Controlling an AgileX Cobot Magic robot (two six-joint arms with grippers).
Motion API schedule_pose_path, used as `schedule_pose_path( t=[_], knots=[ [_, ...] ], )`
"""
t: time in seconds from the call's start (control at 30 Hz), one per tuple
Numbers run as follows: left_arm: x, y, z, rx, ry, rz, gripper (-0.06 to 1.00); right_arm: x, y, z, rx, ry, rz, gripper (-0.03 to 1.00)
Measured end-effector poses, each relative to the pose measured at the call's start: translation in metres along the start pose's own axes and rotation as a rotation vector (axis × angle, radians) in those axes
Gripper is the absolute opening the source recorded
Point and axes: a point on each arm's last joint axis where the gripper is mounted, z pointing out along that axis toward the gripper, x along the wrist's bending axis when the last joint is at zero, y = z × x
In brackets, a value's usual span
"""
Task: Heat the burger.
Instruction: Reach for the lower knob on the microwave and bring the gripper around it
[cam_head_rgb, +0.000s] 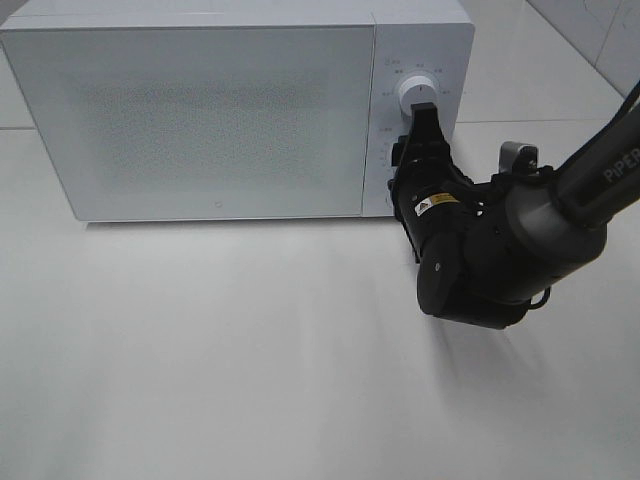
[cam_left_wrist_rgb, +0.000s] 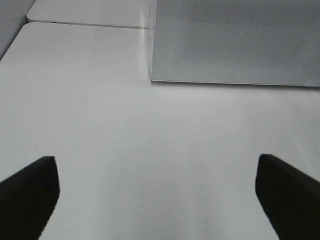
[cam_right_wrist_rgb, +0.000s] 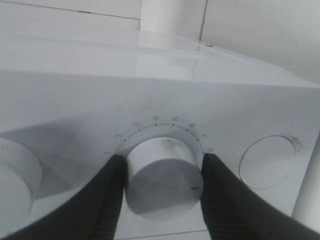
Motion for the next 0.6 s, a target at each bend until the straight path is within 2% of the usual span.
schedule_pose_path(
  t=[0.03,0.13,0.27,0.6],
  knots=[
    [0.0,0.0,0.0,0.0,0.0,0.0,0.99,0.0,0.0,0.0,0.0,0.0,0.0,0.42],
    [0.0,0.0,0.0,0.0,0.0,0.0,0.99,0.0,0.0,0.0,0.0,0.0,0.139,0.42],
    [0.0,0.0,0.0,0.0,0.0,0.0,0.99,0.0,-0.0001,0.0,0.001,0.0,0.215,0.42],
    [0.0,0.0,0.0,0.0,0.0,0.0,0.99,0.0001,-0.0002,0.0,0.003,0.001,0.259,0.42]
  ],
)
